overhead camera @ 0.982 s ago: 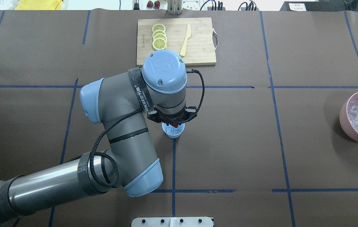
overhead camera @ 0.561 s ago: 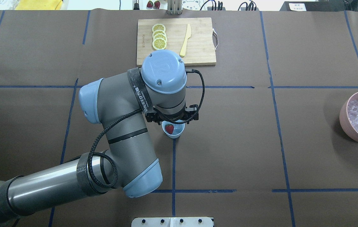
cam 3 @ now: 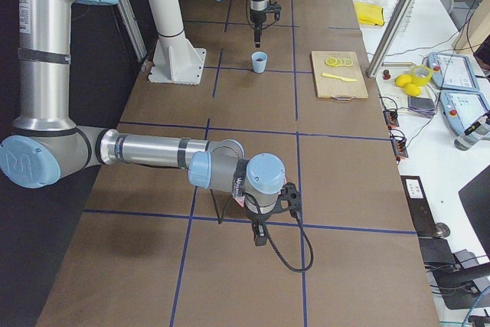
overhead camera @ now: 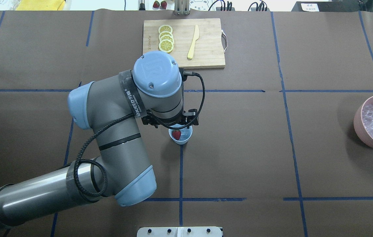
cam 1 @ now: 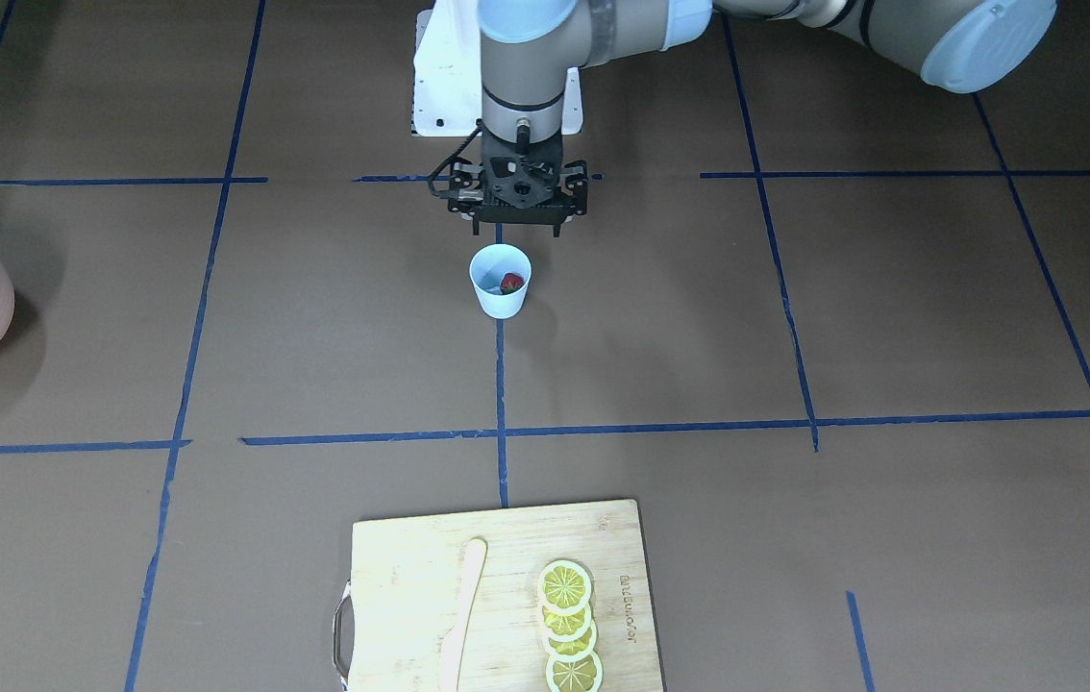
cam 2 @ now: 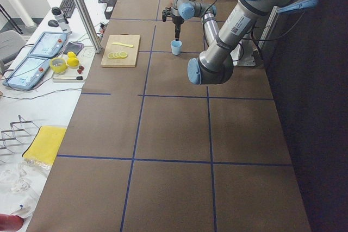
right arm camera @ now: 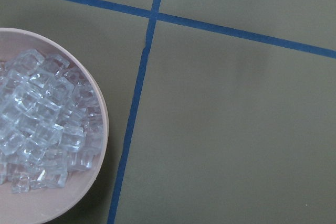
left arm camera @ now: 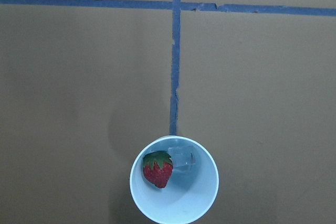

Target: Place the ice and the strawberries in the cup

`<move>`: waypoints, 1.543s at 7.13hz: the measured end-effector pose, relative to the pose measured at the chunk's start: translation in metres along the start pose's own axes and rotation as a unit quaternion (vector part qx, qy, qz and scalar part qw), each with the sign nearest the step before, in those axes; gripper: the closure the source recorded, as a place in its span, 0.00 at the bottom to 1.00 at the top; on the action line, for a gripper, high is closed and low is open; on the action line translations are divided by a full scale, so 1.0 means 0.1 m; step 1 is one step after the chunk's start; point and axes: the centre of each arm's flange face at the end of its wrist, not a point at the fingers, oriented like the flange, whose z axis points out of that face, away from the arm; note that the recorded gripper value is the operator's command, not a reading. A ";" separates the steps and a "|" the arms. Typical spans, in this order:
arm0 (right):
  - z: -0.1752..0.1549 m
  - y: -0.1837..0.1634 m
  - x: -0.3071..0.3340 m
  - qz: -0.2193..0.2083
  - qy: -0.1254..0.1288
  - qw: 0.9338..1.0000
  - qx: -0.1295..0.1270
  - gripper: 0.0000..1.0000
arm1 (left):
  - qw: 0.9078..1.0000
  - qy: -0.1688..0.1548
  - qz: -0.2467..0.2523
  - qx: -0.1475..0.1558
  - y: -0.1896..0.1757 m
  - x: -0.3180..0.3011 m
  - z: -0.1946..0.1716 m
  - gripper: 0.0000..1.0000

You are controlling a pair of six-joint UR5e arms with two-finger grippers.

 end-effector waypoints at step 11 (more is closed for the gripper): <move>-0.13 -0.10 -0.10 0.029 0.013 0.999 0.044 0.01 | 0.989 -0.015 0.139 -0.040 -0.42 -6.90 -1.17 0.00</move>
